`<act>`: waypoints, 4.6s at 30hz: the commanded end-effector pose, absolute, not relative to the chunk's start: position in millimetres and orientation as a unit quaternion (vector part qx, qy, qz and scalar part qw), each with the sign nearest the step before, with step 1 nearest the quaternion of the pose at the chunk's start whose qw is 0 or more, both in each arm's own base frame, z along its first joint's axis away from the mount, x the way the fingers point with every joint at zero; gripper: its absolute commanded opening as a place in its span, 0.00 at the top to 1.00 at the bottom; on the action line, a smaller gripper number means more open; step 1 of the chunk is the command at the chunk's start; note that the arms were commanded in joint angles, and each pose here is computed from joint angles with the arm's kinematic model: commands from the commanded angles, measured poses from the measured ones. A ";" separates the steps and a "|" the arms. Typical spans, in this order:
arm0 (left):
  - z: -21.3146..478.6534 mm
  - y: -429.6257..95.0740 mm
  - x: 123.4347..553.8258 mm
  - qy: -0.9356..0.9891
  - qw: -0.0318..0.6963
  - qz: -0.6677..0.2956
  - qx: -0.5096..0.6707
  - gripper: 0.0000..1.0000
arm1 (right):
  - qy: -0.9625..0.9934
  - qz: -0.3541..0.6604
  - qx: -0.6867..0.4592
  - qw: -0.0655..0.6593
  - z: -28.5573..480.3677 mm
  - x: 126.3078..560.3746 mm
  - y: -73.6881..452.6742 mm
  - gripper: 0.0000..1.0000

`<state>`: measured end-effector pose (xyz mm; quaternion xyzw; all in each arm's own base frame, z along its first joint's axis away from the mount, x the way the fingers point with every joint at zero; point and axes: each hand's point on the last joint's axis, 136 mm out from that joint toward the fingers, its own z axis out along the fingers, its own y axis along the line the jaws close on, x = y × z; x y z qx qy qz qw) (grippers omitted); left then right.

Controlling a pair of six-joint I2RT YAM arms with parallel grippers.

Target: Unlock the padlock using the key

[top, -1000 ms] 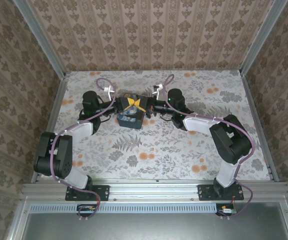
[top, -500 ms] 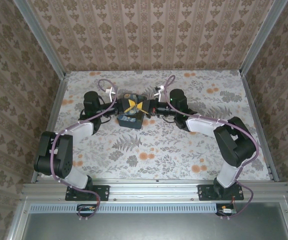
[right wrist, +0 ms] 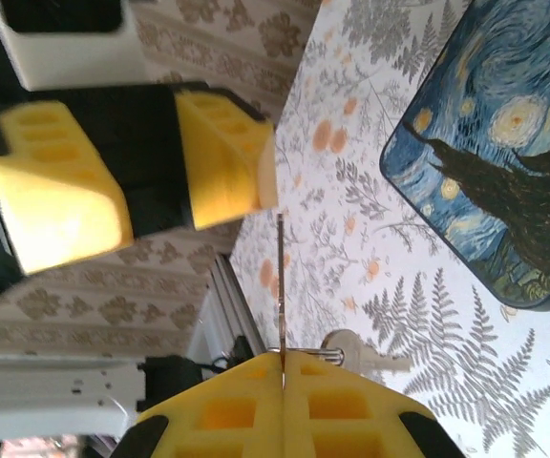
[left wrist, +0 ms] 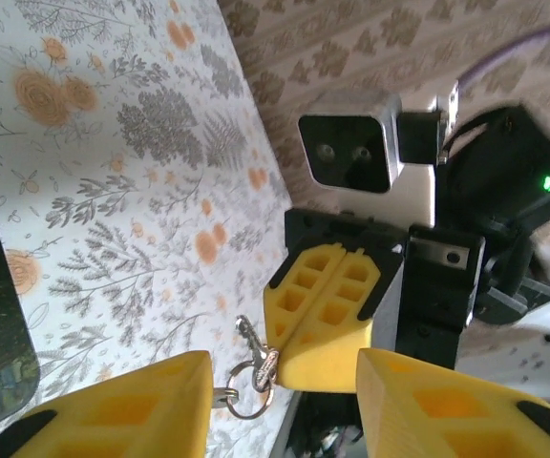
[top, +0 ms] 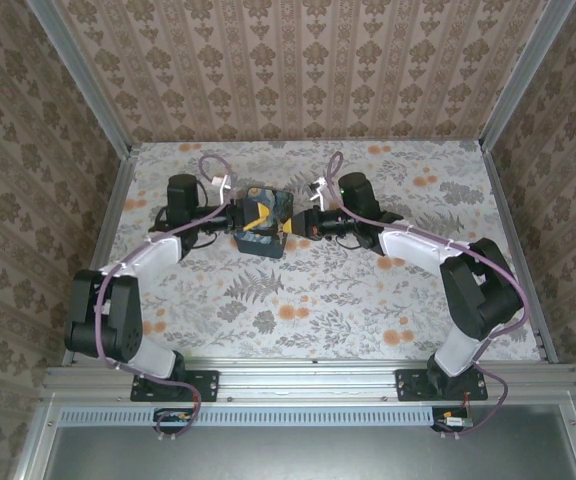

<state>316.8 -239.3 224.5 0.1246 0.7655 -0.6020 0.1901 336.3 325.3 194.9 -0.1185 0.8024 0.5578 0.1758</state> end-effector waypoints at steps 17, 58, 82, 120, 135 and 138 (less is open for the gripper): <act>221.2 -265.6 274.8 0.765 0.151 -0.579 0.238 0.57 | 0.774 0.575 -0.221 0.148 222.3 298.2 331.3 1.00; 233.9 -264.4 320.1 0.758 0.247 -0.597 0.092 1.00 | 0.768 0.589 -0.070 0.244 238.2 356.8 304.6 0.43; 242.2 -260.2 326.2 0.744 0.271 -0.608 0.060 1.00 | 0.731 0.644 -0.027 0.227 222.2 366.5 332.5 0.52; 240.2 -253.5 331.3 0.735 0.278 -0.618 0.035 1.00 | 0.701 0.682 -0.011 0.207 222.9 362.1 346.2 0.73; 243.8 -252.7 324.6 0.741 0.286 -0.605 0.058 1.00 | 0.700 0.681 -0.001 0.216 222.9 368.4 342.1 0.60; 244.7 -253.8 323.5 0.740 0.284 -0.607 0.061 1.00 | 0.701 0.679 -0.003 0.217 222.1 368.5 342.3 0.62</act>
